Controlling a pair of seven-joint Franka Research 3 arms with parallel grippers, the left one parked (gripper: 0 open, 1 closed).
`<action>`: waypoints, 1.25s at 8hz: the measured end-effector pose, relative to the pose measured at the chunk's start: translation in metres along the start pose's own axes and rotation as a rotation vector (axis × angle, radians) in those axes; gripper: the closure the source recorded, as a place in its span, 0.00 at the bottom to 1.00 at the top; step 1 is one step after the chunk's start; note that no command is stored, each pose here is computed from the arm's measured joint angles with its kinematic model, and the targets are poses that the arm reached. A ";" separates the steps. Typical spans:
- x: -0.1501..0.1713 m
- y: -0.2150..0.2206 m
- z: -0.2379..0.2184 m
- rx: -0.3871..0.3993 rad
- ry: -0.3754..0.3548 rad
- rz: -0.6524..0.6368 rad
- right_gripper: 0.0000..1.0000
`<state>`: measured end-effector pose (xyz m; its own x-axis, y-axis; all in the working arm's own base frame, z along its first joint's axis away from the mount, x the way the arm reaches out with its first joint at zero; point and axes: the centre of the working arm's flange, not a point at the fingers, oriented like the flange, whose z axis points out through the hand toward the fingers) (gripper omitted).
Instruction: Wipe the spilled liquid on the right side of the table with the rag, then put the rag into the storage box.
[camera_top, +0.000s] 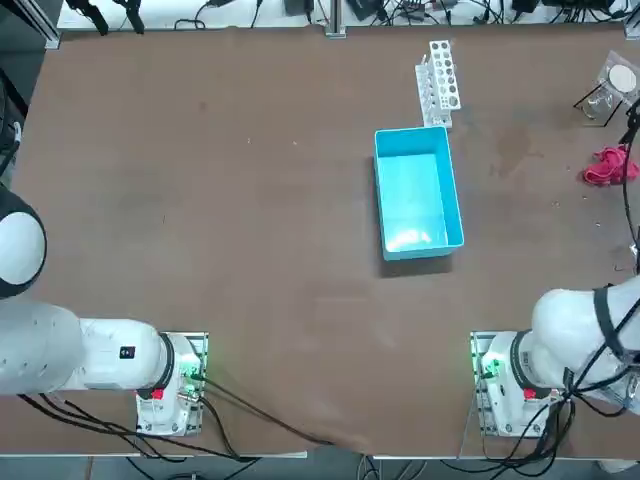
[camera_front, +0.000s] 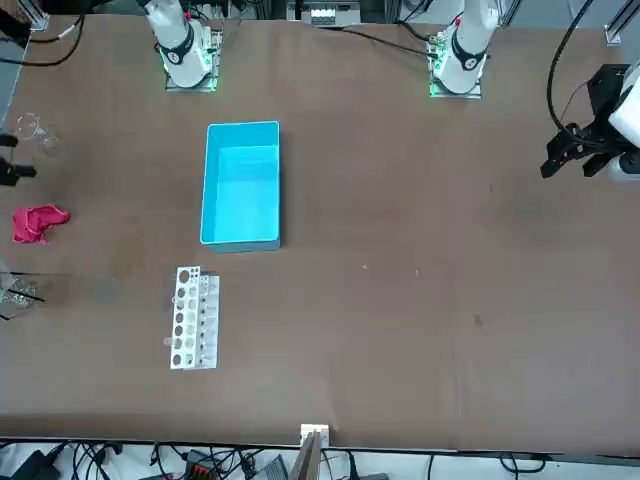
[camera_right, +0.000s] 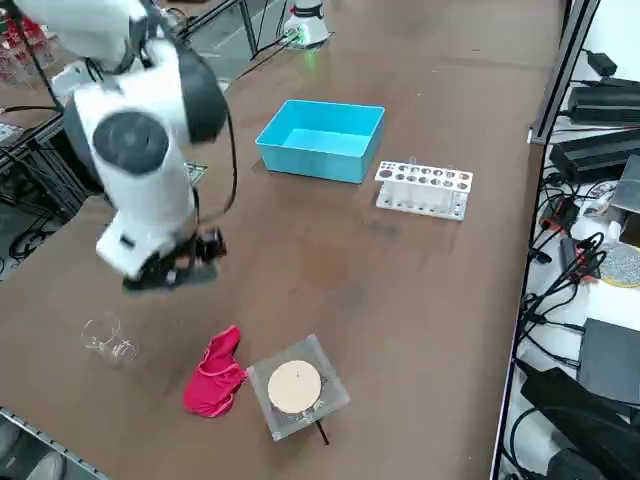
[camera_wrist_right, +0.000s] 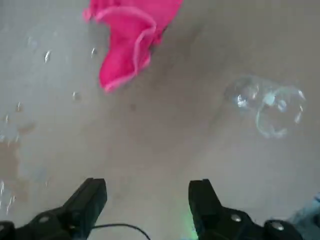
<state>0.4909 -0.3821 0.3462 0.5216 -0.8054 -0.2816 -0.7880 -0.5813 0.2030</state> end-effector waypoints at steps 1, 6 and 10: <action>0.019 0.002 0.018 0.031 0.062 0.023 0.00; 0.072 -0.004 0.098 0.151 0.259 0.141 0.00; 0.076 -0.009 0.104 0.159 0.273 0.140 0.23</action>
<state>0.5033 -0.4260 0.2257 0.4565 -0.8897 0.0046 -0.8879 -0.4552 0.0669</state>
